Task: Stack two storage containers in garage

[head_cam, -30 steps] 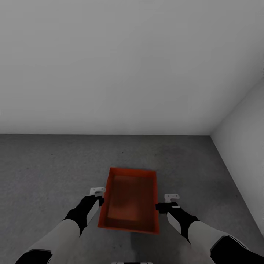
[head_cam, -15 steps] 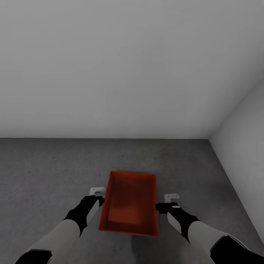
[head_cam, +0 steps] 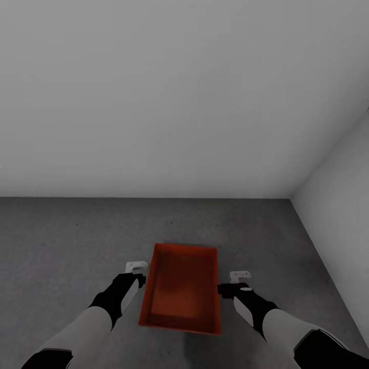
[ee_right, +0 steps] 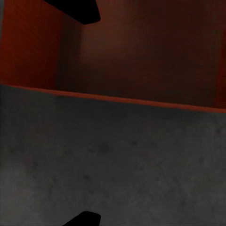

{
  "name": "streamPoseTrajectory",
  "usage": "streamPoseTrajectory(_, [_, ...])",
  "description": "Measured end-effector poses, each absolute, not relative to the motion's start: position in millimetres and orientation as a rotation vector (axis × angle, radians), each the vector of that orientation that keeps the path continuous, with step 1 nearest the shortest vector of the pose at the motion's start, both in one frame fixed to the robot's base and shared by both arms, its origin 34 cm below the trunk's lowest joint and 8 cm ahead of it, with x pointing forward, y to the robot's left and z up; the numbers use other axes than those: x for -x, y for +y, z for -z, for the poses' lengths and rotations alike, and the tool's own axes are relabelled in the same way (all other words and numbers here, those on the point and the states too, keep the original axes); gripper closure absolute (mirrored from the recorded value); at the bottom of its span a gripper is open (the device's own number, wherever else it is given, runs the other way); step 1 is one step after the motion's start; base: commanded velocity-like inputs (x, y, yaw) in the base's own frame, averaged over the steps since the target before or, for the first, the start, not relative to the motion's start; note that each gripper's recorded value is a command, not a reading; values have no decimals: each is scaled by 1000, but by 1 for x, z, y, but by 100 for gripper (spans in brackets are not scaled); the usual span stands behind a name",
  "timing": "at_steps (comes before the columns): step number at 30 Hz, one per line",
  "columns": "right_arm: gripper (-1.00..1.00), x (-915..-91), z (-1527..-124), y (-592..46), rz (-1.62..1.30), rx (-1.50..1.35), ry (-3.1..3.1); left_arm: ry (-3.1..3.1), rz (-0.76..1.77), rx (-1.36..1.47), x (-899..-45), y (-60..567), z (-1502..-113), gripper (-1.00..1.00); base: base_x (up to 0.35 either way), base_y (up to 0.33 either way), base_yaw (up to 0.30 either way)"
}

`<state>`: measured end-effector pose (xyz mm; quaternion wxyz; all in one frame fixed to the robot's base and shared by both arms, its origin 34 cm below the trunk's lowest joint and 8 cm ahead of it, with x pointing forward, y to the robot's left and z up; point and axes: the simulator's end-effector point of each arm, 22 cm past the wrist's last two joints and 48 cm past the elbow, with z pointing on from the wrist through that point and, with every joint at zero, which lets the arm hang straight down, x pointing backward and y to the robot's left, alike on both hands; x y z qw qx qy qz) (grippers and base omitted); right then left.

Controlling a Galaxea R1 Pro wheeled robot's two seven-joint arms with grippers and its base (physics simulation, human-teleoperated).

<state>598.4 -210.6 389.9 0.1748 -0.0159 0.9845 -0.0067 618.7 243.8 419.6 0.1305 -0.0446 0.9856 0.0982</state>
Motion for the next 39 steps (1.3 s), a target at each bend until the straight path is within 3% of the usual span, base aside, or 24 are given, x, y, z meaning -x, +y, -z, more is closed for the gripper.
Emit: streamPoseTrajectory(39, [-100,-624,-481,-211,19,44,2731,2806,-277,135,-642,244,-511,-100,0,0,0])
